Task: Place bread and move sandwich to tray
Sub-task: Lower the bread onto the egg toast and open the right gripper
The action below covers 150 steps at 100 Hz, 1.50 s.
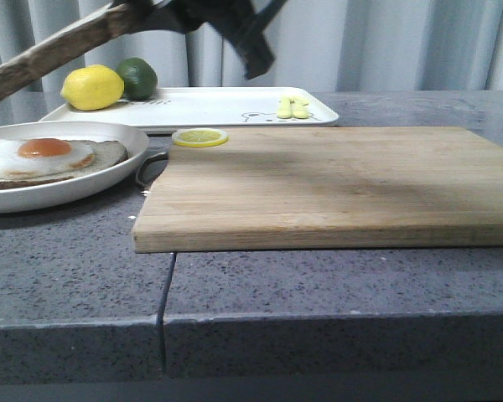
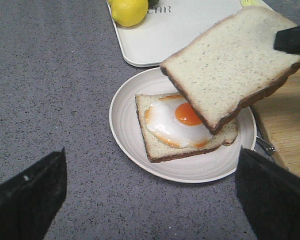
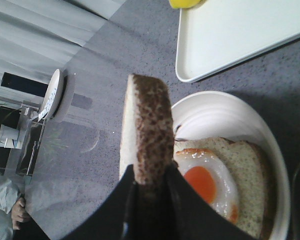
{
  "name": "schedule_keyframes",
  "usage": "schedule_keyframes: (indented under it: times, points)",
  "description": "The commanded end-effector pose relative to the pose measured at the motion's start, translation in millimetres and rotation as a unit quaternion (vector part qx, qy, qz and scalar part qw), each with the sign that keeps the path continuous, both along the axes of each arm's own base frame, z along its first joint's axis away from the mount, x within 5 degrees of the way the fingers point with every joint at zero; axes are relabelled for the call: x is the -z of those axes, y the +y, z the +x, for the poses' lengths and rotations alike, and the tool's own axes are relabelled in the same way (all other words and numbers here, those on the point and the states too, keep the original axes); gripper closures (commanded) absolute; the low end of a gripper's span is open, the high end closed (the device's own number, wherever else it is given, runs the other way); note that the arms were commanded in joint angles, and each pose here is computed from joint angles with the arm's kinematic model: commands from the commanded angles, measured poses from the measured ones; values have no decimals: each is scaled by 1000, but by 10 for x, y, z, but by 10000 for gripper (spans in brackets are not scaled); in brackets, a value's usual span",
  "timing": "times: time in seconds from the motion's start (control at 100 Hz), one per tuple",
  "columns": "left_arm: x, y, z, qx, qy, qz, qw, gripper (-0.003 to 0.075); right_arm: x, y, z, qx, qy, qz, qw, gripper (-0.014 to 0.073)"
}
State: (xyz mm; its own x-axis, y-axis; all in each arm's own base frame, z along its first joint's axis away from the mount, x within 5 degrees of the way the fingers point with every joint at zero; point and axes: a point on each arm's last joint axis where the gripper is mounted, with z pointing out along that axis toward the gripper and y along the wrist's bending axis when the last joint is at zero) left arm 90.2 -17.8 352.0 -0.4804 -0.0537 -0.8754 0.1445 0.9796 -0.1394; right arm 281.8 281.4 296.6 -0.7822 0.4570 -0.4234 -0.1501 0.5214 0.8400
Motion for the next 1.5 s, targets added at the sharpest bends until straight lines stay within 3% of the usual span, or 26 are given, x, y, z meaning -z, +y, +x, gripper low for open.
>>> schedule_keyframes:
  times: [0.0, 0.59, 0.73, 0.95, 1.04, 1.26, 1.49]
  points:
    - [-153, 2, 36, -9, -42, -17, 999, 101, -243, 76, -13, -2, 4, 56, 998, 702]
    - [-153, 2, 36, -9, -42, -17, 999, 101, 220, 333, 95, -18, 49, 28, 998, 695]
    - [-153, 2, 36, -9, -42, -17, 999, 101, 225, 322, 107, -9, 49, 24, 998, 595]
    - [-153, 2, 36, -9, -42, -17, 999, 101, 229, 314, 115, -3, 48, 21, 999, 265]
    - [-153, 2, 36, -9, -42, -17, 999, 101, 237, 299, 130, 8, 47, 15, 999, 182]
    - [-153, 2, 36, -9, -42, -17, 999, 101, 203, 233, 172, 39, 40, 5, 998, 168]
    - [-153, 2, 36, -9, -42, -17, 999, 101, -112, 21, 194, 64, 3, 18, 998, 168]
